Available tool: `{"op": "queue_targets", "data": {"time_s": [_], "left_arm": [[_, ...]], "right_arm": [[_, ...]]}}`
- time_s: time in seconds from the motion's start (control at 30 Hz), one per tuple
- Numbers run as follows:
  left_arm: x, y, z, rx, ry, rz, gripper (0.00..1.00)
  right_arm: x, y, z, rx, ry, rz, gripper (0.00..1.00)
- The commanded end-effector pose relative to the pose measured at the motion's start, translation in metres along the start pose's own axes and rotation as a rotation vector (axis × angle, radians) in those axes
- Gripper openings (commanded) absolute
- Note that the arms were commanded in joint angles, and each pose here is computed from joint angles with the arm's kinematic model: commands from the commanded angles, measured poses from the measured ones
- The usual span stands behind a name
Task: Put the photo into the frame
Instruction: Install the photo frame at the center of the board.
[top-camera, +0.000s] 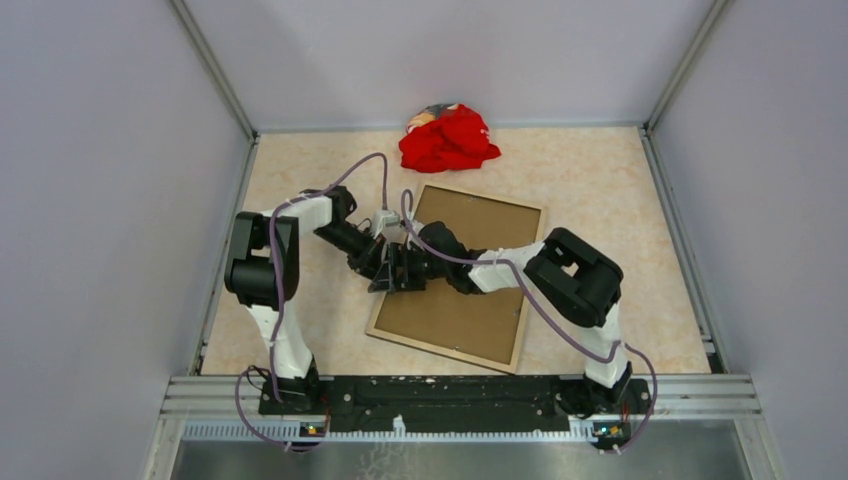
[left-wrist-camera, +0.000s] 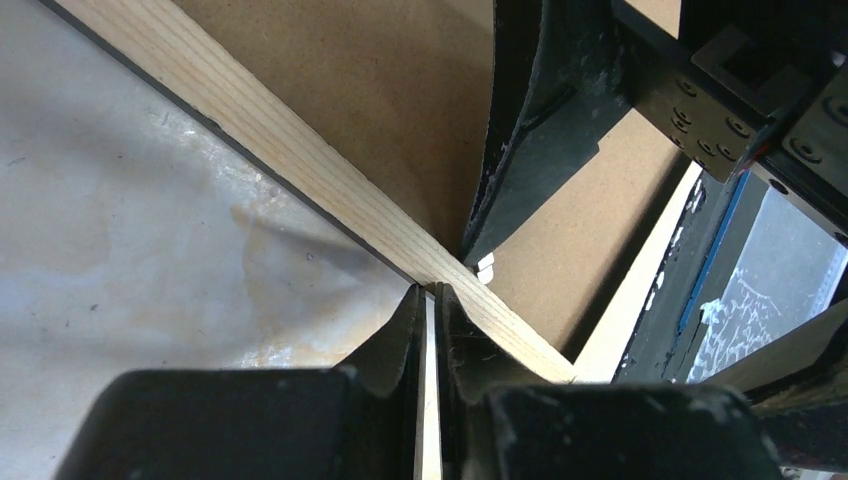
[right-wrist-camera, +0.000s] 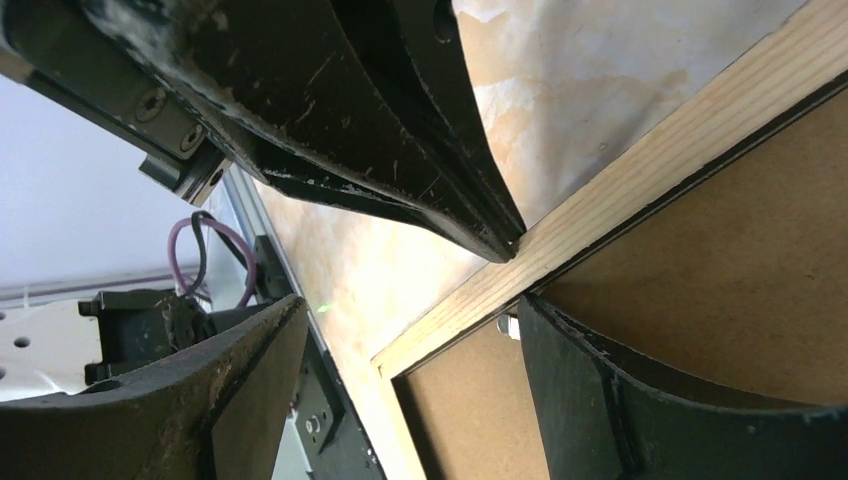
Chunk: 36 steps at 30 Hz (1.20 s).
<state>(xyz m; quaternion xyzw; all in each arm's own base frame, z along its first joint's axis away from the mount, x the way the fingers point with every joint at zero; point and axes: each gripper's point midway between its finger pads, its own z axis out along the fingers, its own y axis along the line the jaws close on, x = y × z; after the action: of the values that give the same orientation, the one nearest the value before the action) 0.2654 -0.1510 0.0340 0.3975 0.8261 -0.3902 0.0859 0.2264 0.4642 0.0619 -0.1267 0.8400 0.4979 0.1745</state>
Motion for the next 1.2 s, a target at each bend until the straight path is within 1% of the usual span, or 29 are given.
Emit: {"op": "queue_targets", "data": {"time_s": [0.0, 0.1, 0.23, 0.37, 0.47, 0.57, 0.63, 0.73, 0.83, 1.17], "left_arm": [[-0.009, 0.001, 0.008, 0.017, -0.026, 0.080, 0.09], [-0.009, 0.000, 0.008, 0.018, -0.026, 0.080, 0.09], [-0.008, 0.000, 0.007, 0.012, -0.022, 0.081, 0.09], [-0.007, 0.000, 0.007, 0.008, -0.018, 0.082, 0.09], [-0.007, -0.001, 0.007, 0.009, -0.019, 0.081, 0.09], [-0.007, 0.000, 0.007, 0.005, -0.019, 0.081, 0.09], [-0.008, 0.000, 0.006, 0.004, -0.020, 0.081, 0.09], [-0.009, 0.000, 0.006, 0.005, -0.023, 0.079, 0.09], [-0.009, 0.000, 0.006, 0.006, -0.024, 0.075, 0.09], [-0.010, -0.001, 0.005, 0.002, -0.025, 0.078, 0.09]], "right_arm": [[0.018, 0.004, 0.004, -0.043, 0.057, 0.030, 0.77], [0.017, 0.003, 0.007, -0.040, 0.059, 0.033, 0.77], [0.000, -0.001, 0.001, -0.001, 0.018, 0.004, 0.78], [-0.033, 0.002, -0.020, 0.027, -0.066, -0.044, 0.80], [-0.041, 0.007, -0.034, 0.049, -0.095, -0.096, 0.82], [-0.033, 0.004, -0.042, 0.056, -0.091, -0.090, 0.82], [-0.019, -0.005, -0.043, 0.057, -0.070, -0.059, 0.82], [0.002, -0.015, -0.039, 0.059, -0.030, -0.024, 0.82], [0.017, -0.015, -0.031, 0.053, 0.007, -0.017, 0.82], [0.027, -0.004, -0.012, 0.025, 0.035, 0.006, 0.80]]}}
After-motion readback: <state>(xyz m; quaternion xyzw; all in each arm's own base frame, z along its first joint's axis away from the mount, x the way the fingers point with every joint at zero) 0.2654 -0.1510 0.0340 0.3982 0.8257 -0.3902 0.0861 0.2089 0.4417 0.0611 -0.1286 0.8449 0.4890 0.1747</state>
